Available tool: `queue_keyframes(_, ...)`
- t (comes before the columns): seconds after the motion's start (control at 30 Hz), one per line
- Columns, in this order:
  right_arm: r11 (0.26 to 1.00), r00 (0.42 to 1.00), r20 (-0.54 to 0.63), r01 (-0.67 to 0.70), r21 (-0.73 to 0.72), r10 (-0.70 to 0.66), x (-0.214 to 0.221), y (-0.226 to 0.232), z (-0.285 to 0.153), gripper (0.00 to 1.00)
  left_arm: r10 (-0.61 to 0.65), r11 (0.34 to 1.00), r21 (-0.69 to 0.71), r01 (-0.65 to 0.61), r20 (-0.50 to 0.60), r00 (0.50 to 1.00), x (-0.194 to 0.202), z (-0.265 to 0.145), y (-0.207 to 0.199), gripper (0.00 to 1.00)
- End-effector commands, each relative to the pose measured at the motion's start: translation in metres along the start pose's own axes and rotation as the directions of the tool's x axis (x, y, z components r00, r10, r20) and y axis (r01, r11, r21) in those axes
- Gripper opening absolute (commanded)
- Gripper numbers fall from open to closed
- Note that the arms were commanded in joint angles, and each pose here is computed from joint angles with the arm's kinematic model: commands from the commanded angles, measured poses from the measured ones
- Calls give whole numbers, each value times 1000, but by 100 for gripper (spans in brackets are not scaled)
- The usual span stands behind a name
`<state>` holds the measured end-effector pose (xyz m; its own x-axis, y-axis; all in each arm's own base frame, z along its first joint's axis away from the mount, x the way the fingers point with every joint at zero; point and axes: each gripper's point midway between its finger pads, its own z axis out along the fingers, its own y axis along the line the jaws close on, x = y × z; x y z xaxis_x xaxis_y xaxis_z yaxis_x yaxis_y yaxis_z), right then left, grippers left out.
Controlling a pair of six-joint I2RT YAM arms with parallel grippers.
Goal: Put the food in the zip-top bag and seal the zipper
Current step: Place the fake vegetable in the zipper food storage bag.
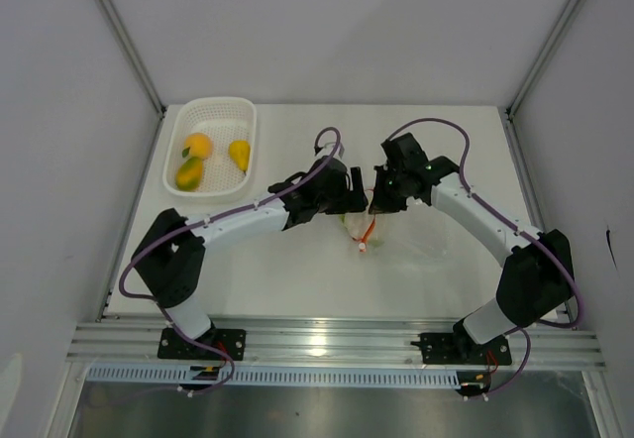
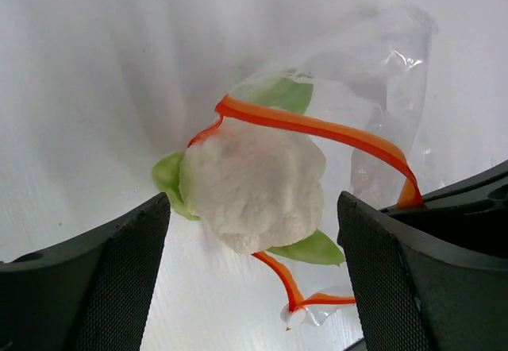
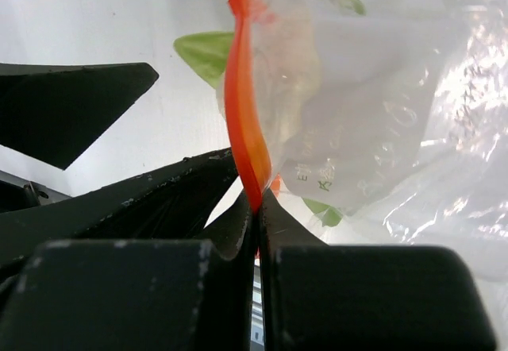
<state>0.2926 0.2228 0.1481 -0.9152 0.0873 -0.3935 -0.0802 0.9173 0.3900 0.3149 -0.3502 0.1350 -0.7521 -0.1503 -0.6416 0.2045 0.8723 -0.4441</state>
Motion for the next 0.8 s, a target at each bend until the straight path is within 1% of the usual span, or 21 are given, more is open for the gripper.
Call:
queue_keyframes(0.0,999,1000,26,16,-28,-15,-7,5,-4,0,24,999,32,-26,58,998,-15,-10,-9,85)
queue_keyframes(0.07,999,1000,25,17,-29,-16,-7,6,-4,0,22,1000,10,-23,67,997,-16,-11,-4,85)
queue_keyframes(0.1,999,1000,24,15,-29,-15,-7,6,-3,0,17,1000,10,-18,91,996,-21,-17,-4,85)
queue_keyframes(0.13,999,1000,23,17,-30,-16,-7,6,-4,0,22,1000,-6,-22,87,996,-16,-17,3,85)
queue_keyframes(0.23,999,1000,25,19,-27,-18,-7,5,-4,0,36,999,-23,-33,113,993,-19,-26,10,85)
queue_keyframes(0.27,999,1000,24,20,-26,-19,-7,5,-4,0,45,998,-43,-41,97,994,-9,-26,21,85)
queue_keyframes(0.33,1000,1000,20,19,-24,-19,-6,3,-3,0,52,998,-35,-48,117,992,-11,-33,23,84)
queue_keyframes(0.37,1000,1000,18,18,-24,-18,-6,3,-3,0,58,997,-53,-53,99,993,0,-32,34,83)
queue_keyframes(0.4,1000,1000,18,19,-25,-19,-5,3,-3,0,61,997,-54,-56,95,994,4,-33,38,79)
queue_keyframes(0.43,999,1000,20,23,-26,-22,-6,4,-3,0,52,998,-37,-48,114,992,-1,-35,39,75)
queue_keyframes(0.47,999,1000,19,25,-23,-25,-5,3,-3,0,58,997,-48,-54,95,994,10,-33,51,71)
queue_keyframes(0.5,999,999,17,28,-22,-28,-5,2,-3,0,67,997,-31,-64,91,994,10,-33,51,64)
queue_keyframes(0.53,999,999,15,28,-20,-28,-5,1,-3,0,58,998,-9,-58,110,992,3,-32,55,61)
queue_keyframes(0.57,999,999,14,29,-22,-29,-4,2,-3,0,67,997,33,-72,117,991,-1,-33,49,58)
queue_keyframes(0.6,999,999,11,30,-22,-30,-3,1,-2,0,102,992,65,-111,120,988,-3,-32,47,56)
queue_keyframes(0.63,999,1000,9,30,-25,-30,-2,2,-1,0,112,988,92,-124,126,986,-10,-31,40,54)
queue_keyframes(0.67,999,1000,4,30,-30,-30,-1,2,0,0,135,987,75,-143,98,986,-5,-25,44,52)
queue_keyframes(0.7,999,999,8,33,-38,-33,-3,4,0,0,172,978,97,-184,120,978,-17,-24,33,51)
queue_keyframes(0.77,998,999,1,37,-58,-37,-2,8,0,0,202,969,125,-214,101,974,-13,-16,28,49)
